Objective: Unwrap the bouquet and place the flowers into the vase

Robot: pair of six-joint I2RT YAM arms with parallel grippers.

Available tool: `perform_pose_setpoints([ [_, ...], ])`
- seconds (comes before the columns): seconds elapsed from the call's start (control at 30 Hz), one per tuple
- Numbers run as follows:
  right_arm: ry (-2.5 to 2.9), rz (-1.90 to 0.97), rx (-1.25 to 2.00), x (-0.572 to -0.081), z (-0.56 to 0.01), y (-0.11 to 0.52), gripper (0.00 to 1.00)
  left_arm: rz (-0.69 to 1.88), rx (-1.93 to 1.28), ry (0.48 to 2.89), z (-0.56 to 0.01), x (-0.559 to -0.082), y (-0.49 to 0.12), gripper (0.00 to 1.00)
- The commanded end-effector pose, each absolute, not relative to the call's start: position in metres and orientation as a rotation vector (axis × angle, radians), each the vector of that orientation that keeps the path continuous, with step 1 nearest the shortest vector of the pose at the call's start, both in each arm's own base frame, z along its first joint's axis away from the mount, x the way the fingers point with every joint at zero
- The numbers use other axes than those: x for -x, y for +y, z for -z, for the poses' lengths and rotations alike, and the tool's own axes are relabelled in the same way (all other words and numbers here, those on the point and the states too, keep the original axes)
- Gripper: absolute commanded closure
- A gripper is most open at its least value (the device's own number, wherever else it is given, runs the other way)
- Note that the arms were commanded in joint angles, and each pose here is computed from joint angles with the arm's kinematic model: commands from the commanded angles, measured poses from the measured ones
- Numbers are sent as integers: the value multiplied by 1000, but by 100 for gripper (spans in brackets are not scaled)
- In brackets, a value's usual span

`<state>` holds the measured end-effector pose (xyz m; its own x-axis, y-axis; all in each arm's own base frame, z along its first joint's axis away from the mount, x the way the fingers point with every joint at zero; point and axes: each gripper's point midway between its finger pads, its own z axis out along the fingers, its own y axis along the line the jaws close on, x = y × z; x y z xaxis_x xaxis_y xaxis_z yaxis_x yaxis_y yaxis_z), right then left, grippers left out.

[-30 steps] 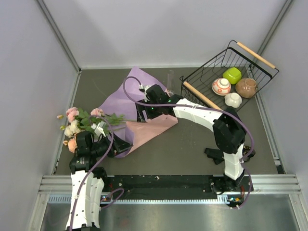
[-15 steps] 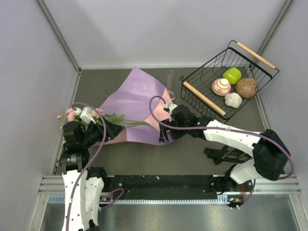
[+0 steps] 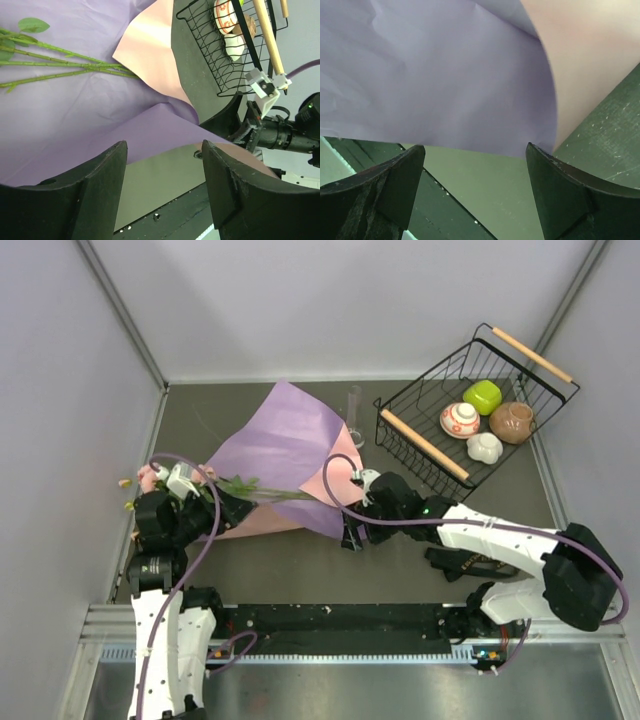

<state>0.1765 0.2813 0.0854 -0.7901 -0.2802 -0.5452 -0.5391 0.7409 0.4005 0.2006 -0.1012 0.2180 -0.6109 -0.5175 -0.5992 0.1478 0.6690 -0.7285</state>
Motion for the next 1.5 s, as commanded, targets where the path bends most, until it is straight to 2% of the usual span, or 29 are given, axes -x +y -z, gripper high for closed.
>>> perform_pose_setpoints([
  [0.0,2380,-769,665,-178,-111,278,16,926,300,2010,-225,-199,-96,33],
  [0.2,2233,-711,651,-203,-164,281,12,817,376,2074,-205,-172,-86,26],
  [0.23,2210,-696,640,-209,-172,282,11,737,434,2084,-201,-169,-75,25],
  [0.37,2117,-709,603,-235,-213,293,9,564,458,2013,-230,-169,-52,23],
  [0.5,2021,-874,588,-246,-258,325,9,442,440,1920,-264,-170,-35,23],
  [0.63,2062,-1044,591,-241,-254,359,11,272,470,1854,-292,-171,-8,20],
  [0.73,2104,-1094,638,-226,-229,384,13,373,428,1826,-303,-182,-22,20],
  [0.77,2122,-1091,660,-219,-219,389,14,446,402,1852,-290,-188,-33,20],
  [0.83,2169,-1066,692,-205,-196,393,14,708,262,1795,-301,-198,-72,22],
  [0.9,2228,-1045,689,-193,-169,386,14,957,191,1868,-271,-205,-102,22],
  [0.93,2235,-1047,687,-188,-165,382,15,1031,191,1851,-272,-212,-108,21],
  [1.0,2290,-1005,665,-181,-139,366,17,1113,229,1949,-237,-221,-114,20],
  [1.13,2265,-824,643,-190,-121,334,18,1102,238,2076,-197,-230,-123,21],
  [1.23,2199,-643,674,-213,-122,320,16,1144,289,2163,-171,-230,-143,26],
  [1.33,2179,-468,703,-240,-115,321,13,1174,320,2226,-149,-230,-164,35],
  [1.37,2216,-409,730,-246,-98,323,13,1140,349,2243,-141,-233,-164,36],
  [1.4,2181,-378,720,-260,-108,331,13,1128,382,2274,-132,-232,-164,41],
  [1.47,2183,-329,716,-272,-102,339,13,1040,448,2289,-115,-235,-154,43],
])
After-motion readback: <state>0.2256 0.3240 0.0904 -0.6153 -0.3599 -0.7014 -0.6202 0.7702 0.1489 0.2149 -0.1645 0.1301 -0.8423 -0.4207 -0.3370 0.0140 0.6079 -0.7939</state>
